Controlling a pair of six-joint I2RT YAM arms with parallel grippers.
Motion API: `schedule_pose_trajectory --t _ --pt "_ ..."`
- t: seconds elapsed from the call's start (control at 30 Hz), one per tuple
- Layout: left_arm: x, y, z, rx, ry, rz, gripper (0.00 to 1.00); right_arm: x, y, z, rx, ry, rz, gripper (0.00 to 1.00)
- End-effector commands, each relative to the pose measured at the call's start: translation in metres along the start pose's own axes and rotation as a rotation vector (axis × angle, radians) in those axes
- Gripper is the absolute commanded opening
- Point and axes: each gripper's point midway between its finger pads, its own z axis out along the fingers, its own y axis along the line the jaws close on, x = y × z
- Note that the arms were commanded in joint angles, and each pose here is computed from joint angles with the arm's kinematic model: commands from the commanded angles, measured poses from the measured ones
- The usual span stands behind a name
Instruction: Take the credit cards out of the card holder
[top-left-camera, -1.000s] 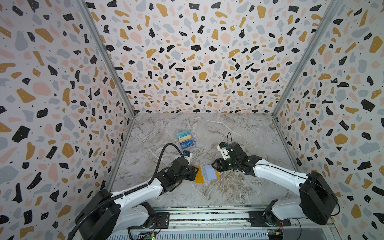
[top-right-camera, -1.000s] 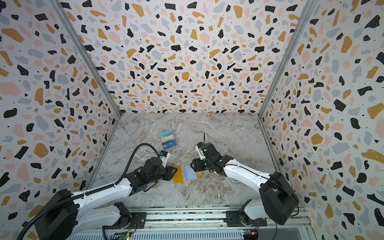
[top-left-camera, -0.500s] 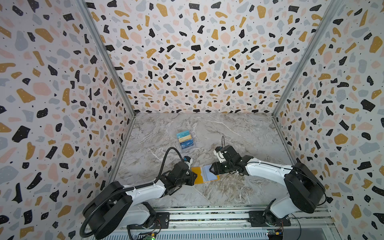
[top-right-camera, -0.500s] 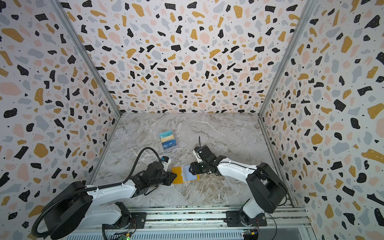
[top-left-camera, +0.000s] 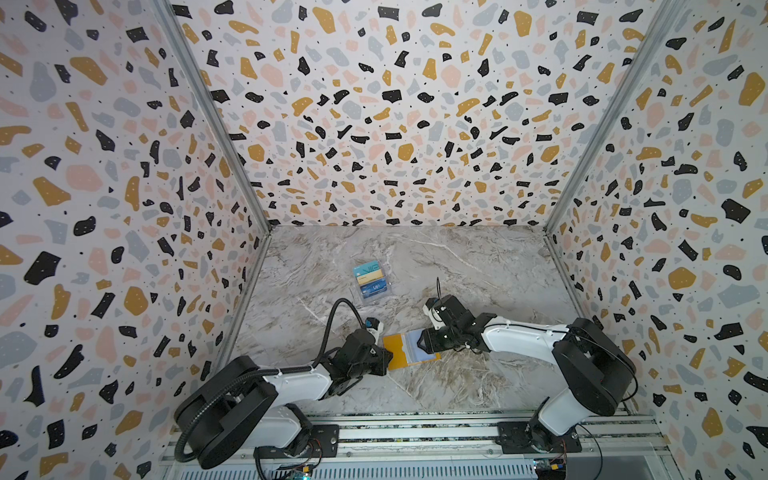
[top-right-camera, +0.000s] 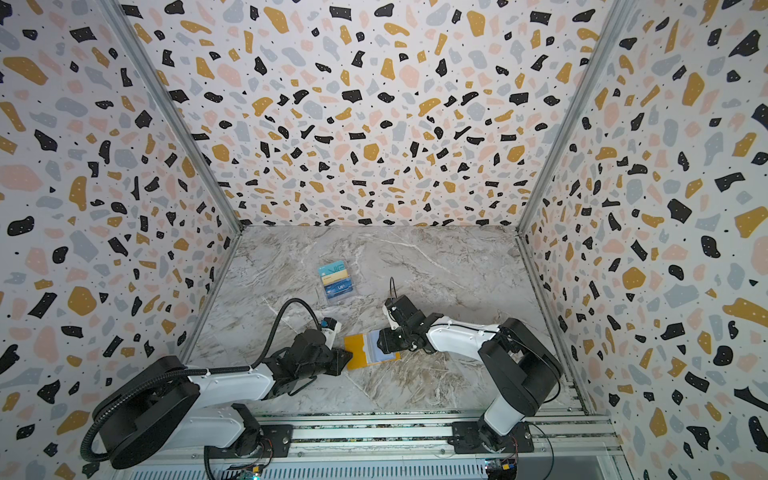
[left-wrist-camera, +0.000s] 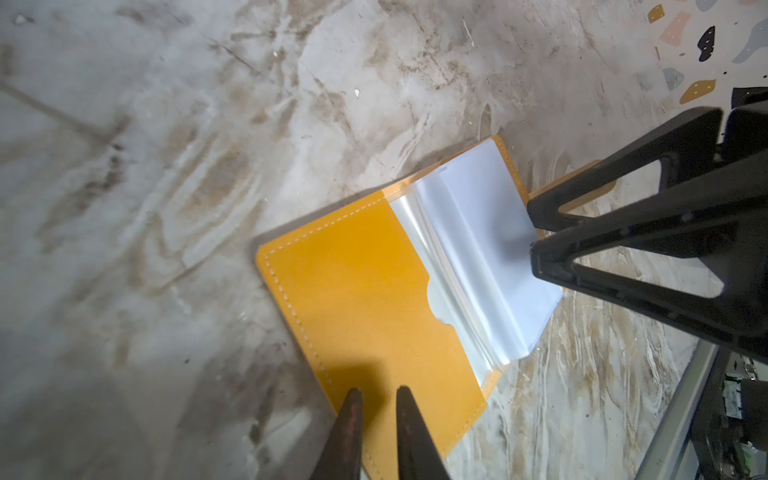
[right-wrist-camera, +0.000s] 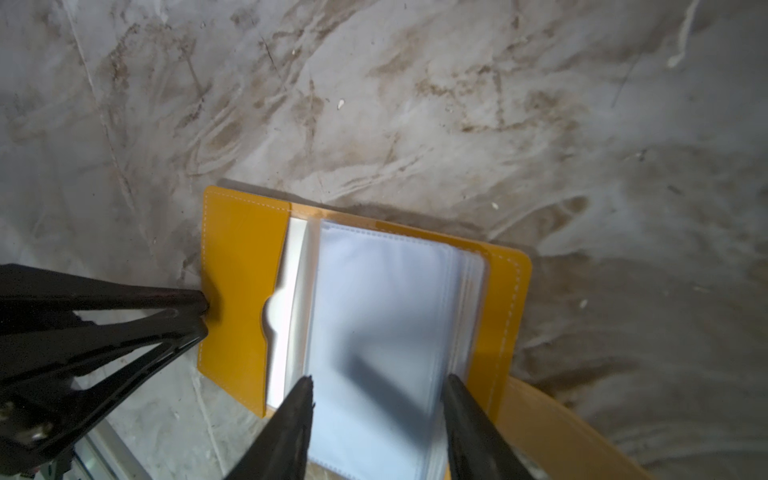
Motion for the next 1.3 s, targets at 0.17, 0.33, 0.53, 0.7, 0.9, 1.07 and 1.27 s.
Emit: schedule_pose_trajectory --t 0.17,0.33,0.53,0.7,0.9,1.07,1.27 --pt "0.022 0.015 0.001 -0.034 0.05 -0.022 0.18 0.009 -0.013 0.004 0.128 0.041 -0.015 0.5" --pt "0.023 0.016 0.001 -0.038 0.052 -0.023 0.17 0.009 -0.017 0.002 0.169 0.038 -0.014 0.5" --pt "0.022 0.015 0.002 -0.033 0.053 -0.026 0.17 0.008 -0.009 0.002 0.124 0.038 -0.02 0.52" --pt "0.023 0.015 0.002 -0.033 0.053 -0.028 0.17 0.01 0.006 0.005 0.035 0.045 -0.026 0.48" --pt "0.023 0.015 0.002 -0.03 0.055 -0.03 0.16 0.003 0.026 -0.001 -0.07 0.013 -0.04 0.39" --pt "0.023 0.014 0.002 -0.029 0.055 -0.032 0.16 -0.004 0.044 -0.01 -0.153 -0.013 -0.058 0.39" --pt "0.022 0.014 0.003 -0.026 0.051 -0.037 0.16 -0.008 0.054 -0.015 -0.203 -0.025 -0.067 0.39"
